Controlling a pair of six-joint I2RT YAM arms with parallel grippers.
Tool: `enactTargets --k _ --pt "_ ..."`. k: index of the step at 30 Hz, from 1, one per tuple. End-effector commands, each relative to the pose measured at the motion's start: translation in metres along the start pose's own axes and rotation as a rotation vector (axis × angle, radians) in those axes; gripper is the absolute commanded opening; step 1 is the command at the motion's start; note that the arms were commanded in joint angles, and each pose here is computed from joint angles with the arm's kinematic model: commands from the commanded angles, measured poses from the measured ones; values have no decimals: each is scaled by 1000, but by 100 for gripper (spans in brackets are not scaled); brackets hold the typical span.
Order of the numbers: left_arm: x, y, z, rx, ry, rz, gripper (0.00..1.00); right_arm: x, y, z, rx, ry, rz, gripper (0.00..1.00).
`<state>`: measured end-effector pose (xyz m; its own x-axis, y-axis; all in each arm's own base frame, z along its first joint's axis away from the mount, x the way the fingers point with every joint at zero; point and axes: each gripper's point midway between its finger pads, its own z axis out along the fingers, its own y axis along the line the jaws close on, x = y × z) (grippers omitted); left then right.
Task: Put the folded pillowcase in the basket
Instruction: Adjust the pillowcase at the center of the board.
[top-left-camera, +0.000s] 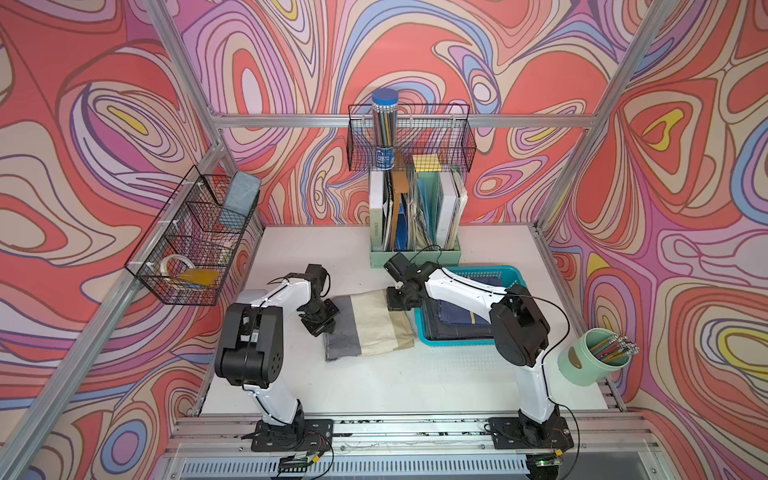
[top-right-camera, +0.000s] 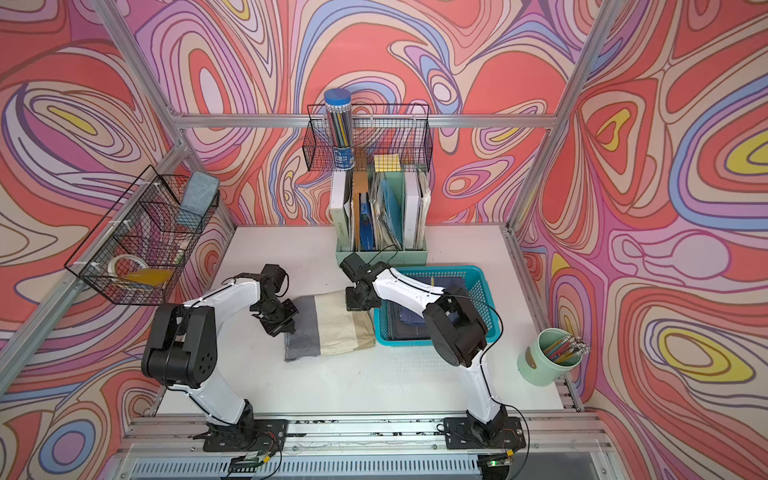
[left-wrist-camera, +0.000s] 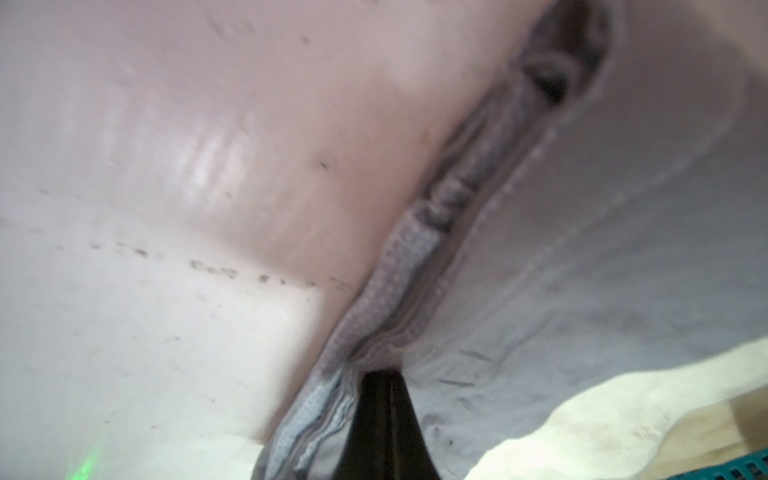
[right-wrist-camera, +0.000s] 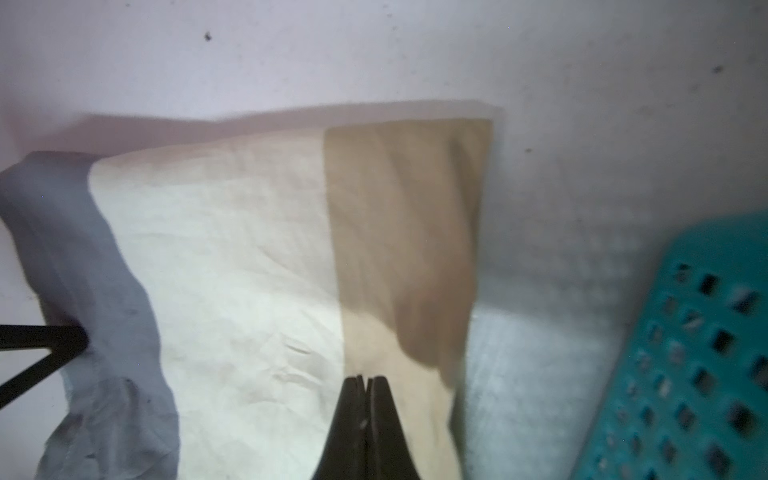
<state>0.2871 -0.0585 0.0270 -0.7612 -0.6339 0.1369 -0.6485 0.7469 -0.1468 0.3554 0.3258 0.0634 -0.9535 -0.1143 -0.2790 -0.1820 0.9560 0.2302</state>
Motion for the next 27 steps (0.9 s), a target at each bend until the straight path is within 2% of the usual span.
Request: enactTargets --k 1,6,10,15,18,21,23,24,25,27 --pt "1 7 7 -45 36 48 0 3 -13 -10 45 -21 -9 0" --pt "-3 0 15 -41 68 62 0 8 -34 -16 83 -39 16 0" --pt "-17 2 9 -84 45 82 0 8 -52 -22 120 -34 22 0" --pt "-42 1 -13 -113 -49 123 0 3 -35 -26 42 -36 9 0" --pt "-53 -14 -14 -85 -39 155 0 1 -24 -26 -10 -33 5 0" --pt "-49 -31 -12 -15 19 156 0 3 -16 -26 -49 -23 -15 0" --pt "-54 -27 -21 -37 -31 161 0 8 -13 -25 -52 -11 -33 0" --pt "-56 -25 -29 -49 -61 170 0 10 -13 -23 -46 -5 -38 1" --pt "-57 -23 -39 -55 -90 183 0 14 -13 -22 -41 2 -42 8" --pt "-54 -21 -58 -42 -139 200 0 19 -17 -20 -10 6 -53 14"
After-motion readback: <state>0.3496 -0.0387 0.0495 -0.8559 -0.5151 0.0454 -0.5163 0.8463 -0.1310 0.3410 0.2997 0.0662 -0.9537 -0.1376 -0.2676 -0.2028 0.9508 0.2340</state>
